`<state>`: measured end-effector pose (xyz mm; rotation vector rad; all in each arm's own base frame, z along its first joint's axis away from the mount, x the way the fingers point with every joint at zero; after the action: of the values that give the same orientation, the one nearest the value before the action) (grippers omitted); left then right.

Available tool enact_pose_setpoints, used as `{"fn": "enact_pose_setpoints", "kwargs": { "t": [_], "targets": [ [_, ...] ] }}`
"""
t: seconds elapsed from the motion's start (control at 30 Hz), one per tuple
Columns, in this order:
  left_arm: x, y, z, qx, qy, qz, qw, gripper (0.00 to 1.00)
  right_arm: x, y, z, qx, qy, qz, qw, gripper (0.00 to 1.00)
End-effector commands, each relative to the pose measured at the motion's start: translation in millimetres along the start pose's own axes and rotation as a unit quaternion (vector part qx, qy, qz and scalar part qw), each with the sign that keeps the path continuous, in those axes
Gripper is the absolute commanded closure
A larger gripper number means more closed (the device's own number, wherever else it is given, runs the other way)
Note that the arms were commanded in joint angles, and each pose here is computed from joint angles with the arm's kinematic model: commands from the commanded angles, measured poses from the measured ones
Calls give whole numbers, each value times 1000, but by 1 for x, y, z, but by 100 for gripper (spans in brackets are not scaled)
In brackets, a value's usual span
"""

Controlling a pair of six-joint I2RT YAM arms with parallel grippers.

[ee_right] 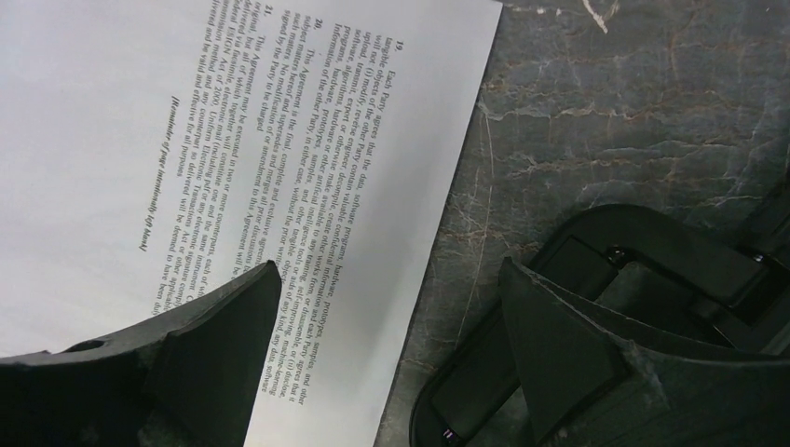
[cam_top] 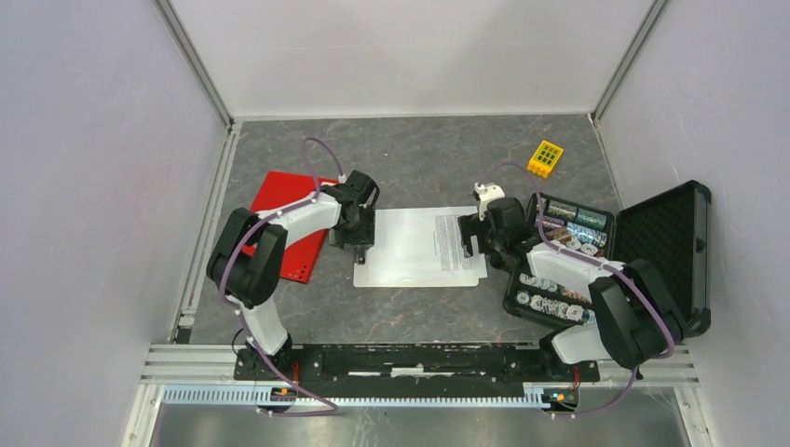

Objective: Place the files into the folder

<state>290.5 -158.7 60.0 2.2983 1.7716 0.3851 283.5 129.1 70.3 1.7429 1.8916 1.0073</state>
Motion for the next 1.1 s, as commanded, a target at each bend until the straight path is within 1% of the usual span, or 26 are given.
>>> {"fn": "enact_pose_setpoints", "kwargs": {
  "t": [0.0, 0.27, 0.37, 0.47, 0.57, 0.63, 0.8, 0.87, 0.97, 1.07],
  "targets": [
    [-5, 13, 6, -17, -5, 19, 1000, 29, 5, 9, 5, -4, 24, 13, 1000, 7],
    [-10, 14, 13, -13, -6, 23, 1000, 38, 0, 0, 11, 10, 22, 16, 1000, 8],
    [-12, 13, 12, -13, -7, 26, 1000, 43, -2, -2, 12, 13, 20, 18, 1000, 8],
    [-12, 14, 9, -17, -6, 23, 1000, 44, -3, -2, 13, 15, 17, 20, 1000, 8],
    [-11, 15, 7, -15, -3, 23, 1000, 48, 0, 2, 11, 14, 30, 20, 999, 8],
    [-11, 15, 6, -13, -2, 24, 1000, 49, 0, 7, 9, 8, 30, 22, 999, 8],
    [-9, 16, 3, -13, 2, 27, 1000, 46, 6, 22, 4, -13, 44, 40, 998, 9],
    [-9, 17, 1, -12, 5, 28, 1000, 48, 5, 23, 5, -14, 38, 40, 998, 9],
    [-9, 20, -2, -17, 2, 29, 999, 52, 0, 27, 6, -15, 24, 40, 999, 9],
    [-11, 19, -4, -16, -9, 30, 999, 53, 1, 34, 6, -25, 26, 42, 998, 9]
  ]
}}
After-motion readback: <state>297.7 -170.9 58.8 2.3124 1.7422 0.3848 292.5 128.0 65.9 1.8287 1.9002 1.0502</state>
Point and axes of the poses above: each gripper's point midway between its finger pads, its own z axis out along the fingers, its own x axis along the line the jaws close on, y = z × x, the point moved 4 cm from there along -z, back along the fingers, and after that the axes turned 13 degrees about z, right-handed, at the moved point
